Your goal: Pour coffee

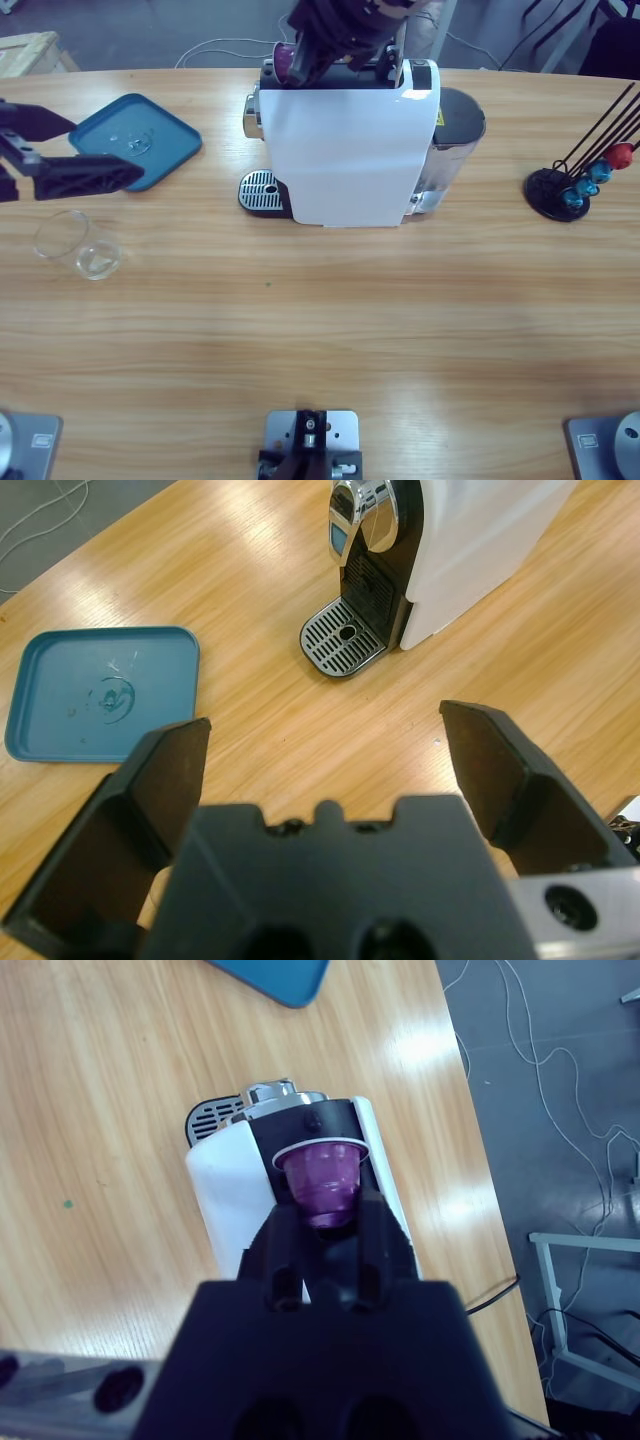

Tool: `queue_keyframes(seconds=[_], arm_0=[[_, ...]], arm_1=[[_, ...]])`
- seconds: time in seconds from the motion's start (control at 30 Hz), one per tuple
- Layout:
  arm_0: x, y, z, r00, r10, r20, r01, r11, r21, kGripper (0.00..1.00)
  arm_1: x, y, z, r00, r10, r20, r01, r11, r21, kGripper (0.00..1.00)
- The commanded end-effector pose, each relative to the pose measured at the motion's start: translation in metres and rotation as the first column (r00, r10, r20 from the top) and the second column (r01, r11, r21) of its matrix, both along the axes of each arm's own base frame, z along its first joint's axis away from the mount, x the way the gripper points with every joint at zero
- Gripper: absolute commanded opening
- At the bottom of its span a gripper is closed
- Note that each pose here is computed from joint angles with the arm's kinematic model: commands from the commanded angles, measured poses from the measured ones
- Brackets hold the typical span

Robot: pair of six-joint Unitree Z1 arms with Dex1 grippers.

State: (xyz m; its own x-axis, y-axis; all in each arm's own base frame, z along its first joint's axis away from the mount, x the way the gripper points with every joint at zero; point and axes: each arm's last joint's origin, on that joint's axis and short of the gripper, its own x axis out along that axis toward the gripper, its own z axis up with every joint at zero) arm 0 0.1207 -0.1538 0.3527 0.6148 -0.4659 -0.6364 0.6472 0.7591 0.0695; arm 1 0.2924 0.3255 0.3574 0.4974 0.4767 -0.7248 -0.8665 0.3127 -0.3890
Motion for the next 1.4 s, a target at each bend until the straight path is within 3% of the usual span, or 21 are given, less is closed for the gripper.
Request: queue_keyframes(seconds=[0.03,0.07,0.13,0.27,0.37,0.4,0.47,0.5,0.53,0.57,0.63,0.77,0.93,1.07,1.17,1.27,1.4], arm_0=[[0.000,-0.005,-0.017,0.999,-0.010,-0.041,0.012,0.999,0.033,0.996],[0.000,-0.005,-0.017,0.999,-0.010,-0.040,0.011,0.999,0.031,0.996],[0.001,-0.005,-0.016,0.999,-0.009,-0.040,0.010,1.000,0.030,0.996],[0.000,-0.004,-0.015,0.999,-0.009,-0.036,0.010,1.000,0.024,0.996],[0.000,-0.004,-0.014,0.999,-0.010,-0.033,0.011,1.000,0.020,0.996],[-0.001,-0.004,-0.013,0.999,-0.010,-0.032,0.010,1.000,0.017,0.996],[-0.001,-0.003,-0.010,1.000,-0.010,-0.023,0.010,1.000,0.008,0.996],[-0.002,-0.002,-0.009,1.000,-0.010,-0.020,0.010,1.000,0.004,0.996],[-0.002,-0.001,-0.009,1.000,-0.010,-0.018,0.010,1.000,0.002,0.996],[-0.002,-0.001,-0.008,1.000,-0.010,-0.017,0.010,1.000,0.000,0.996],[-0.004,0.001,-0.006,1.000,-0.011,-0.013,0.010,1.000,-0.009,0.996],[-0.007,0.005,-0.001,1.000,-0.012,0.000,0.012,1.000,-0.029,0.996],[-0.008,0.007,0.002,1.000,-0.012,0.007,0.012,0.999,-0.040,0.996],[-0.011,0.010,0.009,1.000,-0.017,0.025,0.019,0.998,-0.066,0.996],[-0.013,0.009,0.010,0.999,-0.027,0.026,0.029,0.997,-0.068,0.996],[-0.014,0.008,0.009,0.999,-0.038,0.024,0.039,0.997,-0.065,0.996],[-0.014,0.007,0.005,0.999,-0.039,0.016,0.040,0.998,-0.053,0.996]], arm_1=[[0.011,-0.001,-0.034,0.997,-0.039,-0.059,0.033,0.996,-0.086,0.758],[0.011,-0.002,-0.033,0.998,-0.041,-0.056,0.036,0.996,-0.084,0.899],[0.009,-0.004,-0.028,0.998,-0.042,-0.050,0.038,0.996,-0.076,0.991],[0.006,-0.009,-0.014,0.998,-0.059,-0.025,0.057,0.997,-0.047,1.000],[0.001,-0.014,0.015,0.996,-0.090,0.018,0.089,0.996,0.023,0.996],[-0.005,-0.014,0.027,0.995,-0.097,0.023,0.095,0.994,0.060,0.925],[-0.027,-0.014,0.049,0.995,-0.103,-0.019,0.104,0.982,0.154,0.294],[-0.040,-0.014,0.057,0.991,-0.119,-0.067,0.130,0.974,0.187,0.043],[-0.052,-0.016,0.064,0.989,-0.117,-0.089,0.132,0.972,0.194,0.000],[-0.065,-0.020,0.072,0.987,-0.118,-0.106,0.140,0.964,0.228,0.000],[-0.087,-0.033,0.074,0.953,-0.213,-0.216,0.272,0.914,0.301,0.000],[-0.114,-0.075,0.054,0.797,-0.450,-0.402,0.583,0.747,0.319,0.000],[-0.133,-0.120,0.040,0.650,-0.593,-0.476,0.760,0.491,0.426,0.000],[-0.102,-0.114,0.034,0.567,-0.660,-0.493,0.811,0.343,0.474,0.000],[-0.058,-0.105,0.022,0.490,-0.639,-0.593,0.850,0.197,0.489,0.000],[-0.029,-0.093,0.014,0.475,-0.588,-0.654,0.861,0.157,0.484,0.000],[-0.018,-0.083,0.013,0.501,-0.526,-0.687,0.851,0.156,0.501,0.000]])
